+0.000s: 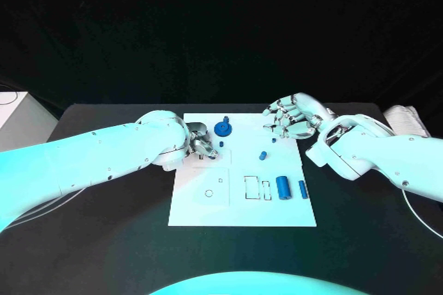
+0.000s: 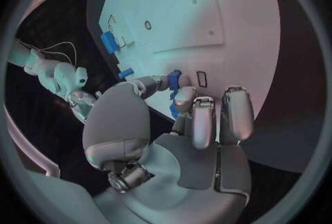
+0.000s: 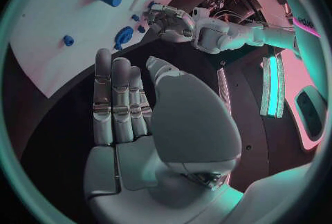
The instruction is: Assemble the parts on the task board
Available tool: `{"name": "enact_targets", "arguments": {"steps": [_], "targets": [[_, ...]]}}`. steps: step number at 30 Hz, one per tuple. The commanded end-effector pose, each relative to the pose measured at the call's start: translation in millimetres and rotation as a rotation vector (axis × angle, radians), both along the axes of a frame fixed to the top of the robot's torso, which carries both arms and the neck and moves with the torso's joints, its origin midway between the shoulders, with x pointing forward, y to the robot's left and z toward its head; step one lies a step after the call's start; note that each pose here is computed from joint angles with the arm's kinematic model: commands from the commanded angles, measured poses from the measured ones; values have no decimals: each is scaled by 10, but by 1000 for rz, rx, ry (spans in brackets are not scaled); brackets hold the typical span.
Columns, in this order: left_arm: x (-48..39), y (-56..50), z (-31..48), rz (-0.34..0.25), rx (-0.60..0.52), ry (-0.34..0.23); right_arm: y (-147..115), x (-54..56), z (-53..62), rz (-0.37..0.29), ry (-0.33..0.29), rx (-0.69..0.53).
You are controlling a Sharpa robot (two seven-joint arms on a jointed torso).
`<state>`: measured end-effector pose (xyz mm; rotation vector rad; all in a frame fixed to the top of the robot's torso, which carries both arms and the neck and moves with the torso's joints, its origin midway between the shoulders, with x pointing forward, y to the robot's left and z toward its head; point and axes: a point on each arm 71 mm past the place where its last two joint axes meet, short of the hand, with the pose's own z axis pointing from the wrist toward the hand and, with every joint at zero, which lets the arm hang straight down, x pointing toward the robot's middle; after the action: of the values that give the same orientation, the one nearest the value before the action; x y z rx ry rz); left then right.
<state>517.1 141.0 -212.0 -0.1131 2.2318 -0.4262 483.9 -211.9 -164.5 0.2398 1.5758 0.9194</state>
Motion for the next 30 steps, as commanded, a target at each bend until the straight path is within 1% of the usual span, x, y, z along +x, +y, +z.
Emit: {"name": "enact_targets", "arguments": {"steps": [1, 14, 30], "targets": [[-1, 19, -48, -7, 30, 18, 12, -4, -8, 14, 1, -9], [1, 42, -74, -21, 54, 54, 3, -4, -16, 12, 4, -10], [15, 83, -64, -18, 67, 54, -1, -4, -19, 12, 5, -11]]}}
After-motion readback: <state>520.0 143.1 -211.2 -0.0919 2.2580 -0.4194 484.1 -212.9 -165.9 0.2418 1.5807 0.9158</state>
